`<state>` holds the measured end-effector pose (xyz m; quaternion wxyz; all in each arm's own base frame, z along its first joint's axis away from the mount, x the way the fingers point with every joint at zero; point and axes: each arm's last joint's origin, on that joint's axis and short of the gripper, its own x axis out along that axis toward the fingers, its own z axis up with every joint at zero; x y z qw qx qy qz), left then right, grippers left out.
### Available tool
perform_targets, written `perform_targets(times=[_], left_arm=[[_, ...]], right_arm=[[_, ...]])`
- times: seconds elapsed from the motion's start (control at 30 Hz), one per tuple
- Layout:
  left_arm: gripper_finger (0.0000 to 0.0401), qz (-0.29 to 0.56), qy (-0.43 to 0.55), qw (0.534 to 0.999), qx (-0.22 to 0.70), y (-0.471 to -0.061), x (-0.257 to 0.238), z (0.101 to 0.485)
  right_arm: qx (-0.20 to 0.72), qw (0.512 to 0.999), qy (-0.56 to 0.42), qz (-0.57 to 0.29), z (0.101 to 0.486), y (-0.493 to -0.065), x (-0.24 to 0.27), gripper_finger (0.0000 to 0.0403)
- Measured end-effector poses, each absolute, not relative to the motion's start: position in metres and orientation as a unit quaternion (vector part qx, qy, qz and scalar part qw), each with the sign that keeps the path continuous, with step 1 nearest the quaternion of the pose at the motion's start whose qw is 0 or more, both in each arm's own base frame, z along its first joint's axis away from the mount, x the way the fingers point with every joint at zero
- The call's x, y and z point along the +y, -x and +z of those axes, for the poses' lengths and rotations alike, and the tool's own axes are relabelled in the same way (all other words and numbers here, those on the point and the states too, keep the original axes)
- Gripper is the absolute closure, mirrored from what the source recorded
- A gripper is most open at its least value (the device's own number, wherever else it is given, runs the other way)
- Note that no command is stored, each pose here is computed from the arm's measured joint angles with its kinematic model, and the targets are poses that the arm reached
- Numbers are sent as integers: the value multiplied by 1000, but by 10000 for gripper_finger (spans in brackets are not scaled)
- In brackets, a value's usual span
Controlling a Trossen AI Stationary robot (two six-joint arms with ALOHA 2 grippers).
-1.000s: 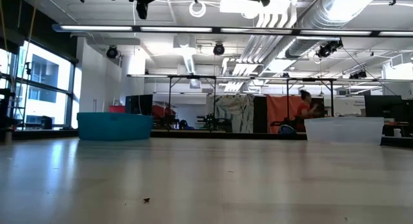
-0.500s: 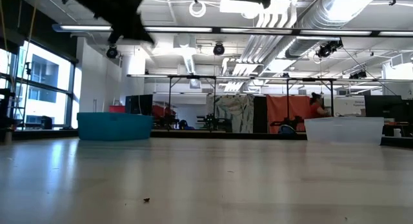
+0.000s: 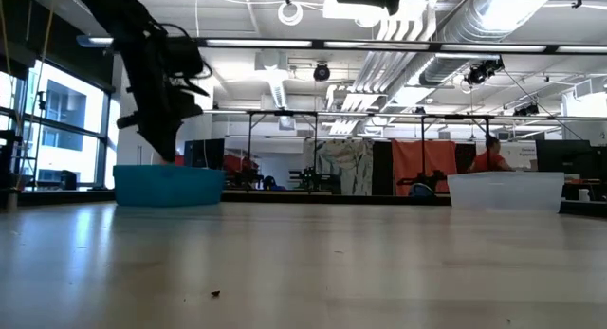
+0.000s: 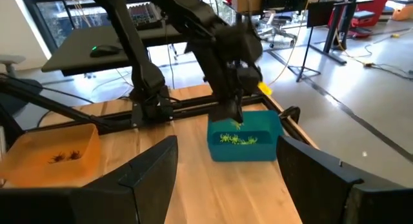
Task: Sort Halloween decoration
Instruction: Put the green spider toy into the blue bin
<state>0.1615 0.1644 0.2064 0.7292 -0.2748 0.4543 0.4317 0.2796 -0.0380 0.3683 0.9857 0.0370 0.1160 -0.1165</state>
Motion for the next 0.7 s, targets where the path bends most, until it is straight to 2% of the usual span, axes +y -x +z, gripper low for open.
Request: perform_targets(times=[0.2,0.4,0.7], left_arm=[[401,422,278,694,513,-169,182,181],[394,411,276,697,519,-174,186,179],[331,409,259,706,518,-176,190,194]], right_arm=[[120,984,-61,-120,365,-282,-38,144],[139,980,-71,-123,361,-282,-38,144],[144,979,-77,-124,360,-282,-38,144]])
